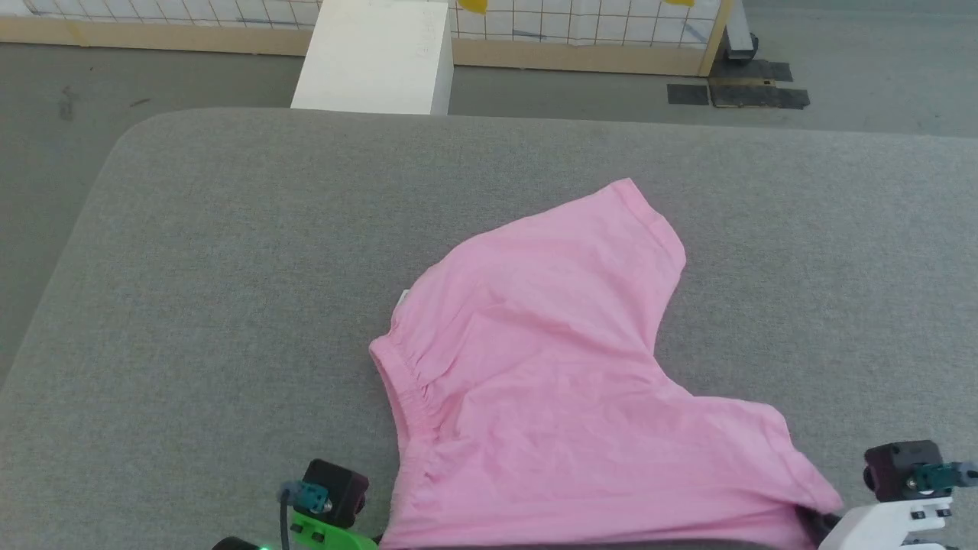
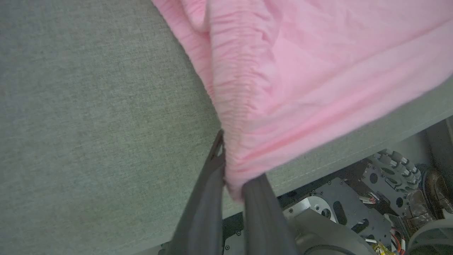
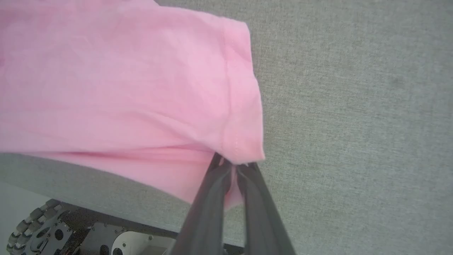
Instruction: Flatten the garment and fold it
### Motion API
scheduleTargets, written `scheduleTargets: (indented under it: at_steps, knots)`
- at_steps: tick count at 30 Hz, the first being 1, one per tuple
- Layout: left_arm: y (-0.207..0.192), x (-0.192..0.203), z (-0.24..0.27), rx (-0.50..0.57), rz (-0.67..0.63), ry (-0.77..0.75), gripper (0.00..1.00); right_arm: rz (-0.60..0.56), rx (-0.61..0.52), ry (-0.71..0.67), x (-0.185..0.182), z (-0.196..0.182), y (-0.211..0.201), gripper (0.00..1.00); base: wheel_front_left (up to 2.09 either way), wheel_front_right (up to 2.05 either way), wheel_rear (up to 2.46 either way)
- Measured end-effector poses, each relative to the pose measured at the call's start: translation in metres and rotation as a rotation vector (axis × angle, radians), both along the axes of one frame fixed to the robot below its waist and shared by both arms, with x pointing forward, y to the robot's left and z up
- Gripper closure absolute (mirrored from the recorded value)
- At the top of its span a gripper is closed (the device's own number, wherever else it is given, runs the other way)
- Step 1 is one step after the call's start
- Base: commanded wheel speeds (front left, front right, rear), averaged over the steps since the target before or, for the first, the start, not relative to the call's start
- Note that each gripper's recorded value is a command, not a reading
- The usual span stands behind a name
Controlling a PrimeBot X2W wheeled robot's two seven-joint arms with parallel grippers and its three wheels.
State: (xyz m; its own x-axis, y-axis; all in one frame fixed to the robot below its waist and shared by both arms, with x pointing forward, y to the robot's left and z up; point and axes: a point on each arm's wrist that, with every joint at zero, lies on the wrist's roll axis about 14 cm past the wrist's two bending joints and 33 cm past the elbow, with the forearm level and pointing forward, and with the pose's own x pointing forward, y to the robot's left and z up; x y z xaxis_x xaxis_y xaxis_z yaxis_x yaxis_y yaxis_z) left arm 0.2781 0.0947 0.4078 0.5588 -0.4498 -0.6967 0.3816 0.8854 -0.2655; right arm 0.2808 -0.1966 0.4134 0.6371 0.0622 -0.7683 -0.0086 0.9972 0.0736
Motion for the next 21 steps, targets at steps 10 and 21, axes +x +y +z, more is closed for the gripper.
scheduleTargets:
  at_steps: [10, 21]
  knots:
    - [-0.014, 0.034, 0.039, -0.065, 0.012, -0.171, 1.0, 0.085, -0.051, -0.284, 0.067, 0.057, 0.011, 1.0, 0.0, 0.0, 0.0]
    - [-0.007, 0.105, 0.057, -0.091, 0.084, -0.259, 1.0, 0.239, -0.13, -0.409, 0.175, 0.092, 0.032, 1.0, 0.0, 0.0, 0.0]
